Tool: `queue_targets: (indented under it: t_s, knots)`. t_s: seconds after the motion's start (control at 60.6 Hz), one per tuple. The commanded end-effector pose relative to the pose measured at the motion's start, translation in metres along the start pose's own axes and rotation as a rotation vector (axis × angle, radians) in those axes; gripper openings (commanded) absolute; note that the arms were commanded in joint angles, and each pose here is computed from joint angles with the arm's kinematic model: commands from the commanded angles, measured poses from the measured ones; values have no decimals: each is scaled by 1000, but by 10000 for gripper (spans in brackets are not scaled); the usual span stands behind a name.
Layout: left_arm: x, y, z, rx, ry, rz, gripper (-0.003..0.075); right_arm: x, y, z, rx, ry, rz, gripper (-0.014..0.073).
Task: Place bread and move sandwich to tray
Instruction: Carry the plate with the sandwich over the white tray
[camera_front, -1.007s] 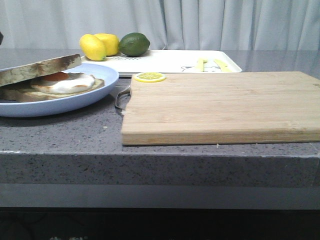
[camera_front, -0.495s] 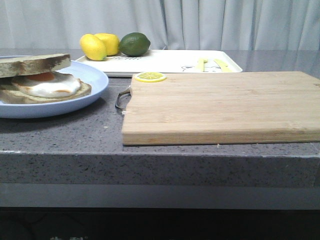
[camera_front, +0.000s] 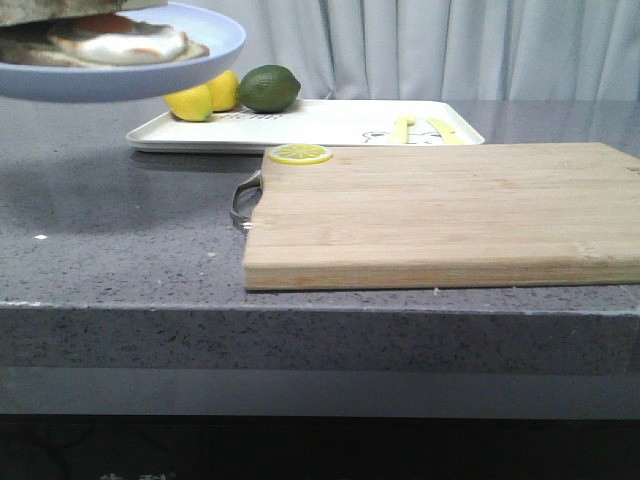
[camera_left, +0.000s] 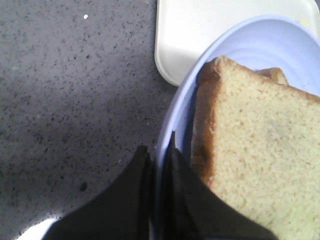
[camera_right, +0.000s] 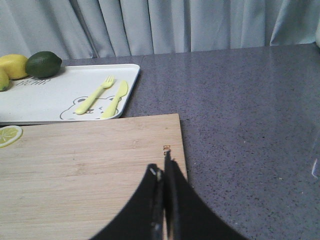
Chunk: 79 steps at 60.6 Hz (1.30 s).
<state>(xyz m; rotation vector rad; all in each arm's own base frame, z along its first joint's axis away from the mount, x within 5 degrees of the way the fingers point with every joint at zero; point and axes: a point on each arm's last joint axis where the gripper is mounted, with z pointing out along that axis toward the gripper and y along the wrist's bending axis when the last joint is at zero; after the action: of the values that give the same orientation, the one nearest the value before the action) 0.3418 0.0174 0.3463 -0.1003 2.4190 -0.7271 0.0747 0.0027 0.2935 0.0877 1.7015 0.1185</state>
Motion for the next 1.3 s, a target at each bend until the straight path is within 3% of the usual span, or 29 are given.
queue_targets:
  t_s: [0.0,0.281,0.561,0.957,1.287]
  knots:
    - [-24,-24,-15,71,-111,-24,-20,-15,1,-1,4,-94,3,-60]
    - [-75,-50,35,27,-86,41,-20,-15,2,-1,-9,-92,48,-60]
    - [-110,-72,104,122,-19,43,-20,-14,2,-1,-9,-85,47,-60]
    - [-116,-69,151,243,-27,-14,-20,-14,2,-1,-9,-84,47,-60]
    - [-112,-81,167,327,-53,42,-20,-14,2,-1,-8,-83,47,-60]
